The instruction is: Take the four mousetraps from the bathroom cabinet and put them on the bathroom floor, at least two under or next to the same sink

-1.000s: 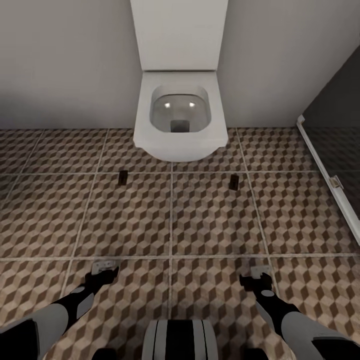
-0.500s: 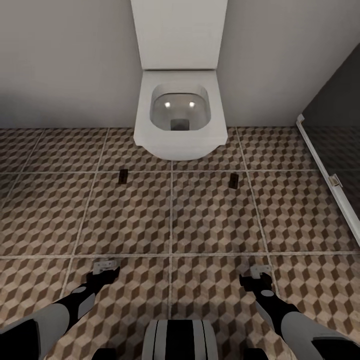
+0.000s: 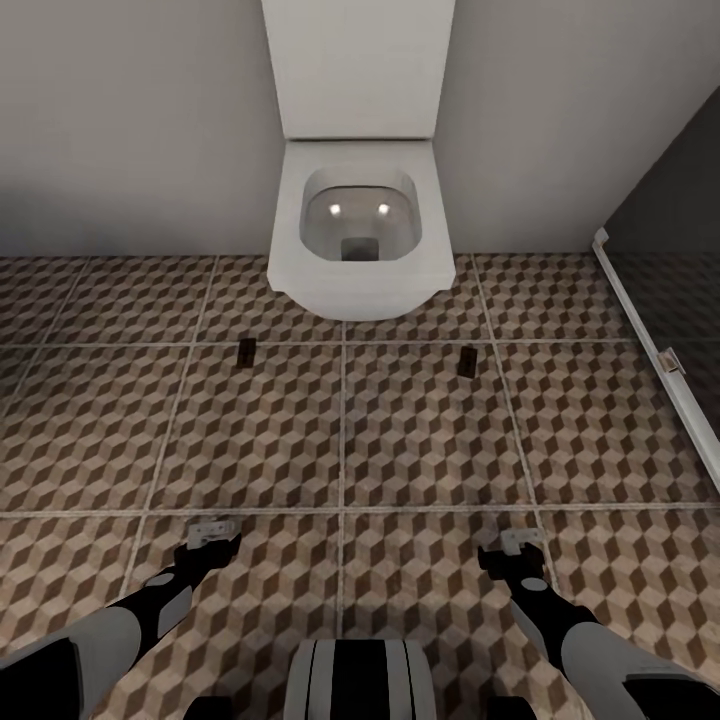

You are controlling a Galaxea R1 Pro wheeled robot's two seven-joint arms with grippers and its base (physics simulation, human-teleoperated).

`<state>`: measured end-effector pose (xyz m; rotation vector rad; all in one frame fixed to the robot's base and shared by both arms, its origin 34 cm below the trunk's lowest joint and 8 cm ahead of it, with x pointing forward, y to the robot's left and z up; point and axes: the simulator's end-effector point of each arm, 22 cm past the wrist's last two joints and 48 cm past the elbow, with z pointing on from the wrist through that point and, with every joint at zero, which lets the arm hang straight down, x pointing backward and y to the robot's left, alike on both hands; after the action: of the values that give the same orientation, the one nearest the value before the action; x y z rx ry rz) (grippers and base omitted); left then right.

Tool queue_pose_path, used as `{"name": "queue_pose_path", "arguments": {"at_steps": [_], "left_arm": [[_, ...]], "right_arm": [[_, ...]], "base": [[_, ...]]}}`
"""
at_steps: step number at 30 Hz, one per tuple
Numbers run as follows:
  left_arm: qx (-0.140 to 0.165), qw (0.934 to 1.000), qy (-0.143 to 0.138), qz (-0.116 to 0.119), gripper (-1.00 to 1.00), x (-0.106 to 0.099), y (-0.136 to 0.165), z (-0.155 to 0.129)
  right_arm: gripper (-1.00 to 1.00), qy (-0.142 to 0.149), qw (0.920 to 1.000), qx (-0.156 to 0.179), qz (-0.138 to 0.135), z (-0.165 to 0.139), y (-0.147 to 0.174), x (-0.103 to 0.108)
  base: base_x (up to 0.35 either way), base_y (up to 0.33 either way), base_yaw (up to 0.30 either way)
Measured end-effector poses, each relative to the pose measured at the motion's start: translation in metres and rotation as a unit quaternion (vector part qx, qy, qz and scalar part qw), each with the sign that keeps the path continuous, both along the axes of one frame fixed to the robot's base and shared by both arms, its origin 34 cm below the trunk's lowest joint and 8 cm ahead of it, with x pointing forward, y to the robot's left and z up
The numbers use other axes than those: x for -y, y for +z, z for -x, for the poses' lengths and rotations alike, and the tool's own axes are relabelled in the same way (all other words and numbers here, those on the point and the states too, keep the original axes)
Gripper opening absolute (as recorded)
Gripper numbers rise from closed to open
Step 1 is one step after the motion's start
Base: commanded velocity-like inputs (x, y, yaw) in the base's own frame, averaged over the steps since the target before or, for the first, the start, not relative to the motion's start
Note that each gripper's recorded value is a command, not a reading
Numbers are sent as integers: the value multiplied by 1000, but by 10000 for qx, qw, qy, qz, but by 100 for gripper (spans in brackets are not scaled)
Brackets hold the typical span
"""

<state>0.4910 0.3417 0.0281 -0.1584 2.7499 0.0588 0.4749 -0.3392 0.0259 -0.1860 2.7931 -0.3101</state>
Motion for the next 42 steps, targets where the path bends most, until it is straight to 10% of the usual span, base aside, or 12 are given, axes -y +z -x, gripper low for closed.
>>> {"name": "queue_pose_path", "arguments": {"at_steps": [42], "left_arm": [[857,9963,13,3,100,-1,81,-73]], "right_arm": [[100,36,9969,790,-41,-71,76,-10]], "base": [[0,0,0]]}}
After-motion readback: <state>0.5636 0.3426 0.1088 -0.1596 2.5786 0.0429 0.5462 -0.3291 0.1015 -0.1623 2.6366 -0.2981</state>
